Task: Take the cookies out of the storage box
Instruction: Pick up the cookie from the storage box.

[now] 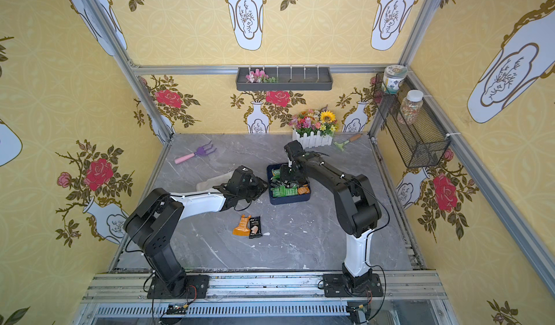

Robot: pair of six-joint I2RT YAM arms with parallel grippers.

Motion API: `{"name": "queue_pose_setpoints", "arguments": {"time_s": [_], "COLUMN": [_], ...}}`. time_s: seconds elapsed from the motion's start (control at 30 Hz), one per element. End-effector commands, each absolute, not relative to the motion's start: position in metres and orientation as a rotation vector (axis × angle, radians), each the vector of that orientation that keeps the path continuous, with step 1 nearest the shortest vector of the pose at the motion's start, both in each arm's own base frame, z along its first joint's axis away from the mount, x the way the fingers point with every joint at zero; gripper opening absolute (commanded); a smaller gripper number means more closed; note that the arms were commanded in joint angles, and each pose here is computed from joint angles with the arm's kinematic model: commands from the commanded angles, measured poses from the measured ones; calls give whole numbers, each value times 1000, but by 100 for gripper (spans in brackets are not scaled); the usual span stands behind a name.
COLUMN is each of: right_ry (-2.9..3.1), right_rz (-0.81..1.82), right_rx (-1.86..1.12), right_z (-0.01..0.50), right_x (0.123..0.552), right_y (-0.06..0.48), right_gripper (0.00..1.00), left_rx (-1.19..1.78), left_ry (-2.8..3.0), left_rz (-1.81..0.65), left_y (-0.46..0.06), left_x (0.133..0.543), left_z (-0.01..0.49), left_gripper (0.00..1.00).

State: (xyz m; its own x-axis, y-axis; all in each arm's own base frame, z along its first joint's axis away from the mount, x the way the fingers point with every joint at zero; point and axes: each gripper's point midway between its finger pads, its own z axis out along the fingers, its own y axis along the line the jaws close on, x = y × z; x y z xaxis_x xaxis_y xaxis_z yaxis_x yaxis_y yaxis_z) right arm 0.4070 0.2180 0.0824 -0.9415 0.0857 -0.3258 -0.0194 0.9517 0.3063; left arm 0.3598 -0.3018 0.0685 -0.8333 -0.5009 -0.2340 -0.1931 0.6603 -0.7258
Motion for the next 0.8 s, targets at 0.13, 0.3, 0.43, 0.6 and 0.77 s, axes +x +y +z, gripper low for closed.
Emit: {"name": "queue_pose_setpoints", "arguments": {"time_s": [0.13, 0.3, 0.43, 0.6, 0.77], "right_ry": [2718, 2736, 2738, 2727, 2699], "right_rz": [518, 485, 483, 490, 480], "right_rx": [251, 300, 318, 307, 266], "right_z": [75, 62, 57, 59, 77], "right_x": [420, 418, 418, 422, 423], "right_y": [228, 228, 228, 230, 228], "right_gripper": [59, 54, 54, 46, 36], "left_rx": [-536, -530, -523, -520, -521], "left_ry": [2485, 2498, 2505, 2514, 2509], "left_rz": [-992, -994, -987, -980, -968], "left_y": [-305, -309, -312, -313, -312], "left_x": [358, 357, 356, 355, 355], "left_z": [59, 55, 52, 48, 49], "left_gripper": [38, 37, 34, 30, 29]}}
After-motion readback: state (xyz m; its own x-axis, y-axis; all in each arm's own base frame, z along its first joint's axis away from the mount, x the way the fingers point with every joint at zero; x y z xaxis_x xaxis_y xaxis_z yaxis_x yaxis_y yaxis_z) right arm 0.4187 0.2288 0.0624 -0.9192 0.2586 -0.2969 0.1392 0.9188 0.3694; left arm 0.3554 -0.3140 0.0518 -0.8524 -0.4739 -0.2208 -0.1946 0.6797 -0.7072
